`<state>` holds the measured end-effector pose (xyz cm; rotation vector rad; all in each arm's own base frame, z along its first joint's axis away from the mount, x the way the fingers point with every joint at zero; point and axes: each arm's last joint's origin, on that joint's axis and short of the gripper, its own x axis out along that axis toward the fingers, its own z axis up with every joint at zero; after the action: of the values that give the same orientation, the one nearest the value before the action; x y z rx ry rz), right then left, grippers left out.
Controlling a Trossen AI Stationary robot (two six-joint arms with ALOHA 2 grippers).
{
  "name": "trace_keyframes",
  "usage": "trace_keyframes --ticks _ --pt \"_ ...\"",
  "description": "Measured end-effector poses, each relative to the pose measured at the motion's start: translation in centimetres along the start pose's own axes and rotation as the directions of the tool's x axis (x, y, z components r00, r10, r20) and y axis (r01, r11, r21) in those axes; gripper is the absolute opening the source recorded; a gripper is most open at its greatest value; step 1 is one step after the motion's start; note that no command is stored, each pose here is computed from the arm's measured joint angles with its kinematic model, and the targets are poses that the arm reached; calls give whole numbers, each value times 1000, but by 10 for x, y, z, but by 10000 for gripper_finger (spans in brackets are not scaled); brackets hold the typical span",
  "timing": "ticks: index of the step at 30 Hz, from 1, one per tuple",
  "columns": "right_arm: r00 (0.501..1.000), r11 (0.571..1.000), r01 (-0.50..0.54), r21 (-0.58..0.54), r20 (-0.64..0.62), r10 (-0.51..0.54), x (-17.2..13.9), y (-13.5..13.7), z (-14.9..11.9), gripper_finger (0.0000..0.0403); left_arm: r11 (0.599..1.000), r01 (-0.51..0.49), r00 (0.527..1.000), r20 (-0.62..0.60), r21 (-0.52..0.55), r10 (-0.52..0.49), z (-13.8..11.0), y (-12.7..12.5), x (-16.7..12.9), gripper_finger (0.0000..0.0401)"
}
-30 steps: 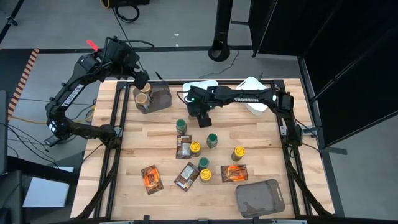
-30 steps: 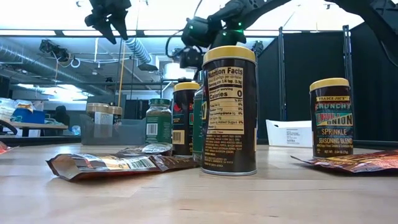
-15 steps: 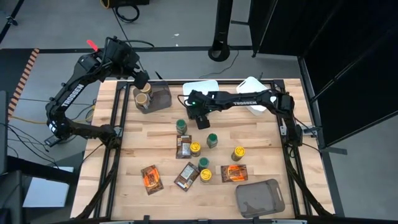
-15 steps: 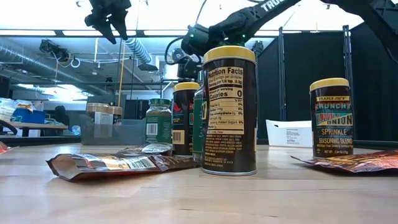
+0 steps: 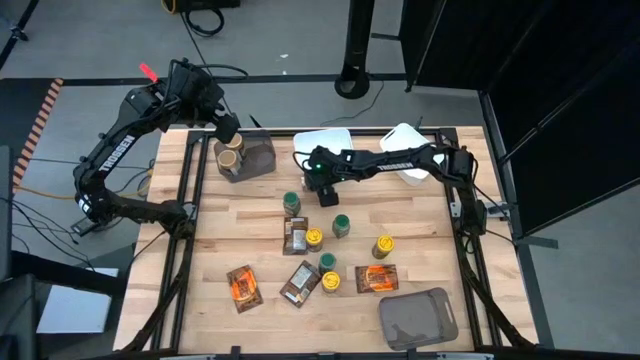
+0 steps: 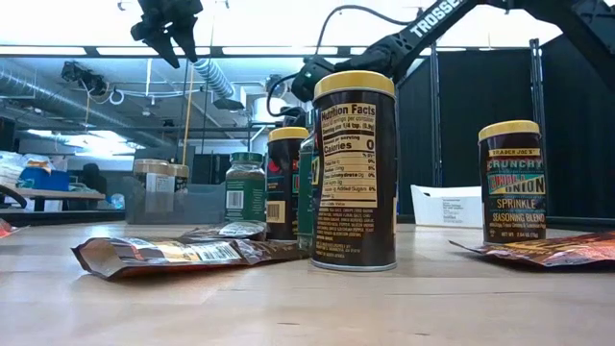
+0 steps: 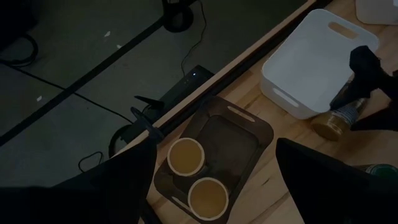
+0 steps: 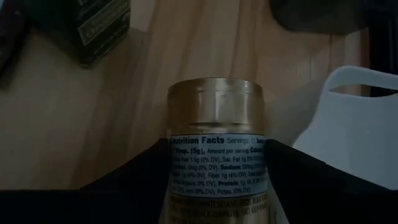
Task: Sort spices by type
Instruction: Put the gold seasoning bottle into the top black bin
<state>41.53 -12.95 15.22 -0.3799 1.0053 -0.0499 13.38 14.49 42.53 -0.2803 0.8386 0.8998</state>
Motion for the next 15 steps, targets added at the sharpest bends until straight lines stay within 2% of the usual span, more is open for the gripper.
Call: trace_keyframes --ticks 8,15 --pt "1000 1000 -5 17 -23 6 8 -1 -5 260 1000 0 1000 0 0 0 0 0 0 337" --pt "993 998 -34 61 -107 41 6 3 -12 259 1000 0 1000 0 -2 0 0 0 0 337"
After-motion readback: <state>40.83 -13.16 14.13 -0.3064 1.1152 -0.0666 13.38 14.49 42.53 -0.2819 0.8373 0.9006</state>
